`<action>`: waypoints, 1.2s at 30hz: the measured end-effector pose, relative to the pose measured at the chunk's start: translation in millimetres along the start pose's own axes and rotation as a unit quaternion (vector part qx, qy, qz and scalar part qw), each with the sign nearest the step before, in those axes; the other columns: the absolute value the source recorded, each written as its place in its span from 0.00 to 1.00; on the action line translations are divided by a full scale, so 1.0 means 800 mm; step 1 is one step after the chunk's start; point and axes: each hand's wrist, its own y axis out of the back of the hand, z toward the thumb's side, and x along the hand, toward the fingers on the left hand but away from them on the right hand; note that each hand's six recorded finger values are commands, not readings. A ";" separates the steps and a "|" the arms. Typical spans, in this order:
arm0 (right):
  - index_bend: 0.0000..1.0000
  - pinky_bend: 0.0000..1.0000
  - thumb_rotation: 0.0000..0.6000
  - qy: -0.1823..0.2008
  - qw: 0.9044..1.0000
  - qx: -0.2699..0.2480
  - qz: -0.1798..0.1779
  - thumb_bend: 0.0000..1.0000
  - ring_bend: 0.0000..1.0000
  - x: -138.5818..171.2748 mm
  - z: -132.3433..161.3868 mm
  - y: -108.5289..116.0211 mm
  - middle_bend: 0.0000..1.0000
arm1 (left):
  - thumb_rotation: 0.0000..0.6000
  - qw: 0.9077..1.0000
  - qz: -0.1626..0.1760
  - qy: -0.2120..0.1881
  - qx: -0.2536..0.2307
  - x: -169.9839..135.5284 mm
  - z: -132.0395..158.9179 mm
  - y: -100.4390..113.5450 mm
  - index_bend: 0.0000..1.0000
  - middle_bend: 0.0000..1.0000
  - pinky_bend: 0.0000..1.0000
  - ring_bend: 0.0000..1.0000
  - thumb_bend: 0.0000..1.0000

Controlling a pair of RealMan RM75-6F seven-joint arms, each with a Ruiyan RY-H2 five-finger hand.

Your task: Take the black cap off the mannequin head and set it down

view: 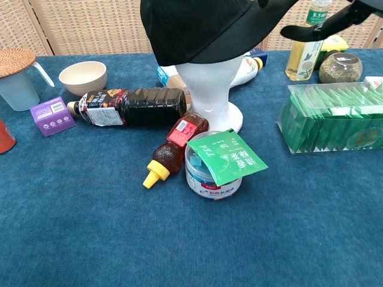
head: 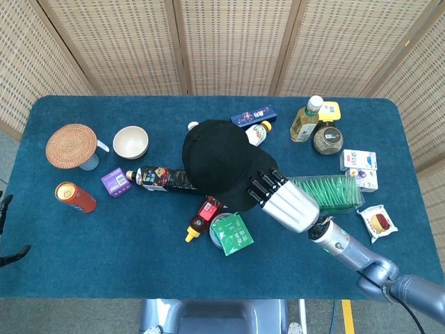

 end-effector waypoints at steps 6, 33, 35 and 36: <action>0.61 0.68 1.00 0.006 0.999 -0.010 -0.031 0.34 0.57 -0.008 0.001 0.000 0.59 | 1.00 1.000 0.000 0.002 -0.004 0.001 -0.002 0.002 0.00 0.00 0.07 0.00 0.09; 0.66 0.74 1.00 -0.037 0.993 -0.021 -0.108 0.37 0.63 -0.052 -0.018 0.021 0.65 | 1.00 1.000 -0.004 0.005 -0.008 0.000 -0.004 0.002 0.00 0.00 0.07 0.00 0.09; 0.66 0.74 1.00 -0.032 0.993 -0.008 -0.117 0.37 0.64 -0.061 -0.022 0.028 0.65 | 1.00 1.000 -0.004 0.005 -0.009 0.000 -0.005 0.002 0.00 0.00 0.07 0.00 0.09; 0.66 0.74 1.00 -0.032 0.992 -0.006 -0.122 0.37 0.64 -0.064 -0.023 0.031 0.65 | 1.00 1.000 -0.004 0.005 -0.009 0.000 -0.005 0.002 0.00 0.00 0.07 0.00 0.09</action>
